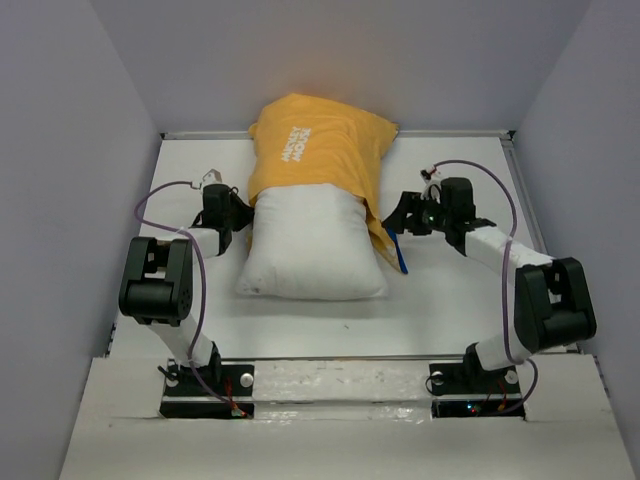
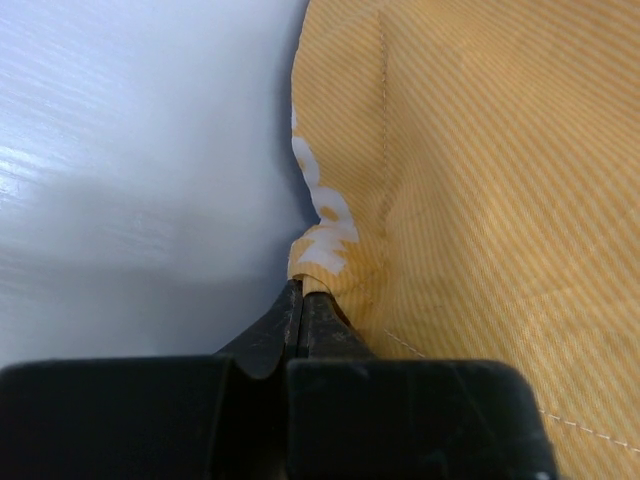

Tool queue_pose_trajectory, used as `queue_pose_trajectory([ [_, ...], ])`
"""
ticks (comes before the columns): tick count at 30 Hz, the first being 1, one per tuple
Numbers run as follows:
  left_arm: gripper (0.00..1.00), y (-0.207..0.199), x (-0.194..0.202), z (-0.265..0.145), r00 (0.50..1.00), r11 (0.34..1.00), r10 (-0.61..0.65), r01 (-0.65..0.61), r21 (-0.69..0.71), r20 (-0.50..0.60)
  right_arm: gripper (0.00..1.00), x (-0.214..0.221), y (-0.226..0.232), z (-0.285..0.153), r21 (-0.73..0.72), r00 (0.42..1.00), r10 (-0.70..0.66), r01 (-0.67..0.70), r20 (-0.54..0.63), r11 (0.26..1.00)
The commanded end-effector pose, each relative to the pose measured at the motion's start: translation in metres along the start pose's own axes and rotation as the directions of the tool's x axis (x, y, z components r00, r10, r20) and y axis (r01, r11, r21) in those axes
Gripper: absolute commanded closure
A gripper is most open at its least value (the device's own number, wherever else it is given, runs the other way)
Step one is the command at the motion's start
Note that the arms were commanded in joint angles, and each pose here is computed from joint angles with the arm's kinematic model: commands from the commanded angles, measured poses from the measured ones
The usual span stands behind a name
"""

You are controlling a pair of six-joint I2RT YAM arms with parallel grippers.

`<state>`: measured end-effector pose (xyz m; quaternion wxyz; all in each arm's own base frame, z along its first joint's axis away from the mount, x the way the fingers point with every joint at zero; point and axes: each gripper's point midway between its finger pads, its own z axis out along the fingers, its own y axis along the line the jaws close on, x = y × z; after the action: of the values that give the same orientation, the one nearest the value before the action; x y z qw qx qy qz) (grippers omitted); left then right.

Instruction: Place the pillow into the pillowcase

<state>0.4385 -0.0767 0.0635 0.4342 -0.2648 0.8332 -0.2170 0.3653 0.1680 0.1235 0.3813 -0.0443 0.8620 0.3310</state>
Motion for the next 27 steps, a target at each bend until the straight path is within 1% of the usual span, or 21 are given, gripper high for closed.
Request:
queue_pose_trajectory([
  [1,1.0,-0.018,-0.019,-0.003,0.998,0.997,0.018,-0.022,0.076,0.055,0.26,0.015,0.0,0.015,-0.032,0.997,-0.034,0.032,-0.064,0.999],
  [5,1.0,-0.027,-0.022,-0.013,0.997,0.994,0.024,-0.033,0.107,0.08,0.25,0.016,-0.008,0.031,-0.013,0.996,-0.047,0.046,-0.074,0.999],
  [6,1.0,-0.029,-0.023,-0.015,0.996,0.993,0.025,-0.034,0.113,0.085,0.26,0.008,-0.007,0.035,-0.018,0.997,-0.052,0.051,-0.065,0.999],
  [8,1.0,-0.034,-0.025,-0.021,0.995,0.991,0.027,-0.039,0.129,0.097,0.27,0.011,-0.002,0.048,-0.024,0.994,-0.065,0.063,-0.082,0.998],
  [9,1.0,-0.036,-0.024,-0.023,0.995,0.99,0.027,-0.04,0.136,0.099,0.27,0.009,0.0,0.053,-0.023,0.994,-0.079,0.077,-0.075,0.997],
  [10,1.0,-0.039,-0.023,-0.025,0.995,0.989,0.029,-0.043,0.144,0.098,0.28,-0.001,0.002,0.058,-0.005,0.994,-0.098,0.097,-0.042,0.995],
  [13,1.0,-0.045,-0.02,-0.033,0.994,0.985,0.033,-0.051,0.166,0.108,0.3,0.0,0.009,0.073,0.004,0.995,-0.093,0.093,-0.046,0.996],
  [14,1.0,-0.046,-0.02,-0.036,0.993,0.984,0.032,-0.051,0.172,0.112,0.32,-0.012,0.005,0.077,0.032,0.995,-0.098,0.098,-0.002,0.995],
  [15,1.0,-0.046,-0.017,-0.041,0.993,0.983,0.034,-0.054,0.177,0.116,0.38,-0.014,0.004,0.081,0.036,0.996,-0.093,0.093,0.003,0.995],
  [16,1.0,-0.048,-0.017,-0.045,0.992,0.98,0.031,-0.054,0.189,0.121,0.47,-0.001,0.003,0.09,0.025,0.996,-0.077,0.078,-0.04,0.997],
  [17,1.0,-0.047,-0.011,-0.048,0.994,0.978,0.033,-0.054,0.201,0.107,0.74,-0.002,0.006,0.092,0.011,0.997,-0.062,0.063,-0.05,0.998],
  [18,1.0,-0.054,-0.014,-0.056,0.993,0.972,0.031,-0.057,0.229,0.117,0.89,0.004,0.007,0.093,0.0,0.996,-0.047,0.047,-0.074,0.999],
  [19,1.0,-0.06,-0.013,-0.062,0.993,0.966,0.03,-0.058,0.252,0.116,1.0,0.01,0.017,0.087,-0.047,0.994,-0.04,0.035,-0.1,0.998],
  [20,1.0,-0.065,-0.01,-0.069,0.993,0.959,0.035,-0.064,0.278,0.109,1.0,0.022,0.024,0.081,-0.073,0.992,-0.032,0.023,-0.126,0.997],
  [21,1.0,-0.079,-0.018,-0.085,0.991,0.945,0.033,-0.074,0.319,0.131,1.0,0.023,0.034,0.071,-0.104,0.991,-0.02,0.006,-0.129,0.995],
  [22,1.0,-0.09,-0.021,-0.096,0.991,0.932,0.016,-0.063,0.356,0.132,1.0,0.01,0.067,0.046,-0.197,0.994,-0.058,0.039,-0.091,0.98],
  [23,1.0,-0.1,-0.026,-0.108,0.99,0.917,0.02,-0.074,0.392,0.14,1.0,0.004,0.081,0.031,-0.235,0.995,-0.072,0.053,-0.072,0.971],
  [24,1.0,-0.127,-0.042,-0.139,0.984,0.874,0.013,-0.097,0.476,0.176,1.0,-0.005,0.102,0.013,-0.281,0.994,-0.097,0.079,-0.05,0.956],
  [25,1.0,-0.135,-0.045,-0.153,0.986,0.865,0.013,-0.093,0.493,0.164,1.0,-0.009,0.116,-0.008,-0.306,0.993,-0.104,0.082,-0.055,0.949],
  [26,1.0,-0.147,-0.052,-0.17,0.984,0.845,0.01,-0.103,0.524,0.178,1.0,-0.024,0.131,-0.028,-0.318,0.992,-0.127,0.117,-0.012,0.941],
  [27,1.0,-0.174,-0.072,-0.208,0.974,0.789,0.004,-0.143,0.598,0.228,1.0,-0.048,0.156,-0.061,-0.341,0.982,-0.17,0.187,0.08,0.921],
])
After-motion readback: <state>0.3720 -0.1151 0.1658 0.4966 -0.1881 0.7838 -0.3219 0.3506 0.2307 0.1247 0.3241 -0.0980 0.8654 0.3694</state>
